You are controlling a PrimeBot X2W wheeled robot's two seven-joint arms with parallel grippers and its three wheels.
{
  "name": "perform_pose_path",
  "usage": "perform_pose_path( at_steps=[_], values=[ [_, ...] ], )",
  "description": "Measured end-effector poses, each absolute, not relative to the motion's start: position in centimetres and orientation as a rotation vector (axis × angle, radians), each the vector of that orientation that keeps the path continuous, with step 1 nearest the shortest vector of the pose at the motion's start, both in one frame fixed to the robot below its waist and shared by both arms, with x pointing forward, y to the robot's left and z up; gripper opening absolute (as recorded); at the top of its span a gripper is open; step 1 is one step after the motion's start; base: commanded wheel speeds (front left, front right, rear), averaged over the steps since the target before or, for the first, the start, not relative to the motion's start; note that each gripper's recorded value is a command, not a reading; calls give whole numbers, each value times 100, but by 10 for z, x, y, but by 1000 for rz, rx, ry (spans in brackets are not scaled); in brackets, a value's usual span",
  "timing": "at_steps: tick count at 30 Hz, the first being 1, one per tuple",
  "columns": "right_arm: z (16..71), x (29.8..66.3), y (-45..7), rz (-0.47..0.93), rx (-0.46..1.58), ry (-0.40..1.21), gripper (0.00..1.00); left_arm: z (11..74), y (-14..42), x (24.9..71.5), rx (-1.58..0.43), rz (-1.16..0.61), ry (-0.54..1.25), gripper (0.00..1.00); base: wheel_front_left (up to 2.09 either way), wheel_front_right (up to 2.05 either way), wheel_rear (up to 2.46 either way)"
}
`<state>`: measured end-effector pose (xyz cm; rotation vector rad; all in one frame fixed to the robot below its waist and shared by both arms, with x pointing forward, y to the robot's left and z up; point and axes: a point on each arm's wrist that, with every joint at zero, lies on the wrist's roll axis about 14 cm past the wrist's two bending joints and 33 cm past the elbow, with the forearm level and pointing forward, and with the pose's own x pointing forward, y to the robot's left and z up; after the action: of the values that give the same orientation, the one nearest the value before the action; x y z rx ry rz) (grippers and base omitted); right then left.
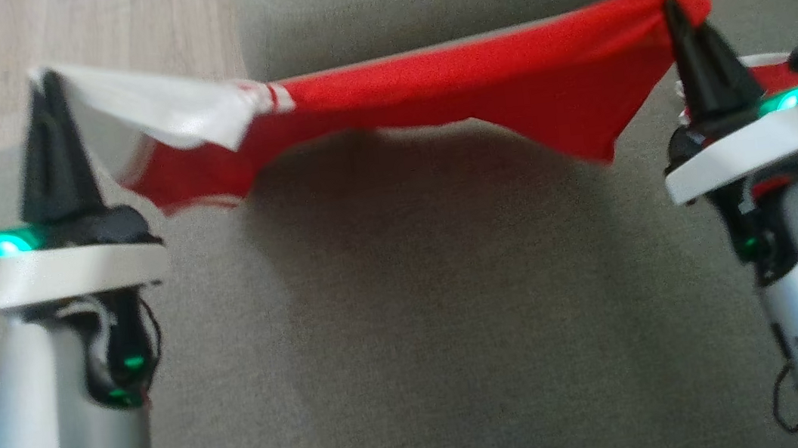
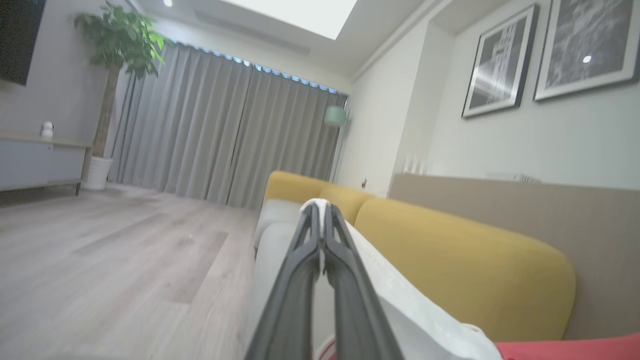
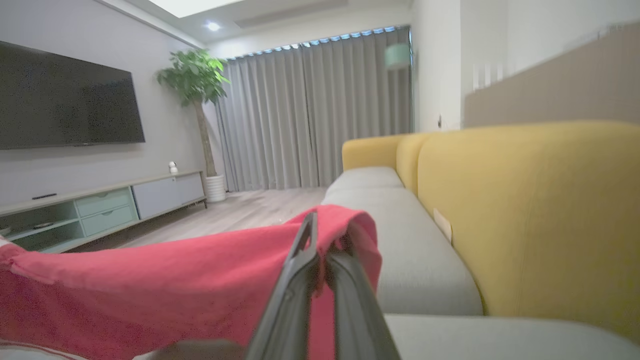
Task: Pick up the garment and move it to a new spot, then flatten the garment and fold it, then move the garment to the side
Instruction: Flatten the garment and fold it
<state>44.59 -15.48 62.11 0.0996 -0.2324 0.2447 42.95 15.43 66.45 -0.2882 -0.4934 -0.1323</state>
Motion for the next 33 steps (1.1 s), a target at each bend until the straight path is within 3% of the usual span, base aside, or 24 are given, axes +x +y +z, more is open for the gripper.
perform_pose_path(
  at_steps=[8, 12, 17, 21, 26, 27, 33],
  values=[
    [716, 407, -159, 264, 26, -434, 0, 764, 165, 379, -342, -154, -770, 0, 0, 0, 0],
    [722, 392, -158, 263, 10, -418, 0, 793, 166, 356, -335, -176, -830, 0, 0, 0, 0],
    [721, 397, -154, 260, -15, -370, 0, 819, 166, 366, -263, -195, -835, 0, 0, 0, 0],
    [717, 433, -152, 265, -17, -320, 0, 825, 167, 413, -222, -200, -779, 0, 0, 0, 0],
    [721, 513, -149, 270, 8, -274, 0, 800, 174, 505, -145, -180, -630, 0, 0, 0, 0],
    [721, 513, -149, 270, 8, -274, 0, 800, 174, 505, -145, -180, -630, 0, 0, 0, 0],
    [718, 605, -147, 240, -55, -265, 0, 792, 186, 591, -72, -119, -607, 0, 0, 0, 0]
  ],
)
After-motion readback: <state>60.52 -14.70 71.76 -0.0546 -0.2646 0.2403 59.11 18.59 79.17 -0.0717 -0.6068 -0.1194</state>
